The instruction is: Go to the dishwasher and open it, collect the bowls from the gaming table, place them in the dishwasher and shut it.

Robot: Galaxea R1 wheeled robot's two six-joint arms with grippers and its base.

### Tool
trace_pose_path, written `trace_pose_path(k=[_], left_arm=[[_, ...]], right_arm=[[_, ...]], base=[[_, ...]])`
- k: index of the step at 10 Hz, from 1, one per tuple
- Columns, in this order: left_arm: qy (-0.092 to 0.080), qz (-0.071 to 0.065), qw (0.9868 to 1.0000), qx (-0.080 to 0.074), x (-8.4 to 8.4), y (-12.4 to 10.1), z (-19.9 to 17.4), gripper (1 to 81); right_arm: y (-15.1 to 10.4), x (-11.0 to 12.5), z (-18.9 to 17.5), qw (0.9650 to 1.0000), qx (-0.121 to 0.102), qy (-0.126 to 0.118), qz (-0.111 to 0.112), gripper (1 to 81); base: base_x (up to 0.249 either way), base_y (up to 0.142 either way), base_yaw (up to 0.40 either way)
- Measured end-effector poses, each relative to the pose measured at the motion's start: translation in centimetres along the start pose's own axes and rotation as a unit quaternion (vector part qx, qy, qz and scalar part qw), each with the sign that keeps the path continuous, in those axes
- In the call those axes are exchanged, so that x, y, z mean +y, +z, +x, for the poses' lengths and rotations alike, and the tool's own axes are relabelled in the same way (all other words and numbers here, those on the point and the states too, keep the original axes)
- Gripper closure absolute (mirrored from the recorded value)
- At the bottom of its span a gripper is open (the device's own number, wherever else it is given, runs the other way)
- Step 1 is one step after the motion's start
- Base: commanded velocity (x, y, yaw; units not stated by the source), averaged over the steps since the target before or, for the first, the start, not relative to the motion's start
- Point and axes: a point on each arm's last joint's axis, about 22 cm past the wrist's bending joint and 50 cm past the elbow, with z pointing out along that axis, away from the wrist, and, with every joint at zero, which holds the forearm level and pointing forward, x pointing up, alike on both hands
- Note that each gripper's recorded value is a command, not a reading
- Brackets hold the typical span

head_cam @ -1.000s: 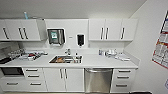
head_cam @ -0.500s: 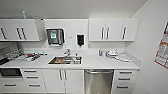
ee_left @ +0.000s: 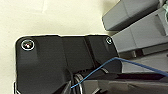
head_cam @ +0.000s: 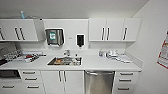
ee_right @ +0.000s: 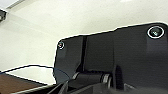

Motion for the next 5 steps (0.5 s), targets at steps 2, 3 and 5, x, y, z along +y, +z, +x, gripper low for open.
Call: trace_pose_path(k=[2,3,5], left_arm=[[0.0,0.0,1.0,0.0,-0.01,0.01,0.05,1.0],[0.0,0.0,1.0,0.0,0.0,0.0,0.0,1.0],[0.0,-0.001,1.0,0.001,0.12,0.07,0.12,1.0]], right_arm=[[0.02,-0.03,0.02,1.0,0.0,0.0,0.0,1.0],[0.02,-0.05,-0.06,1.0,0.0,0.0,0.0,1.0],[-0.06,0.15,0.07,1.0,0.0,0.0,-0.001,1.0]], base=[[0.067,0.034,0.0],[0.062,0.074,0.0],[0.0,0.076,0.0]])
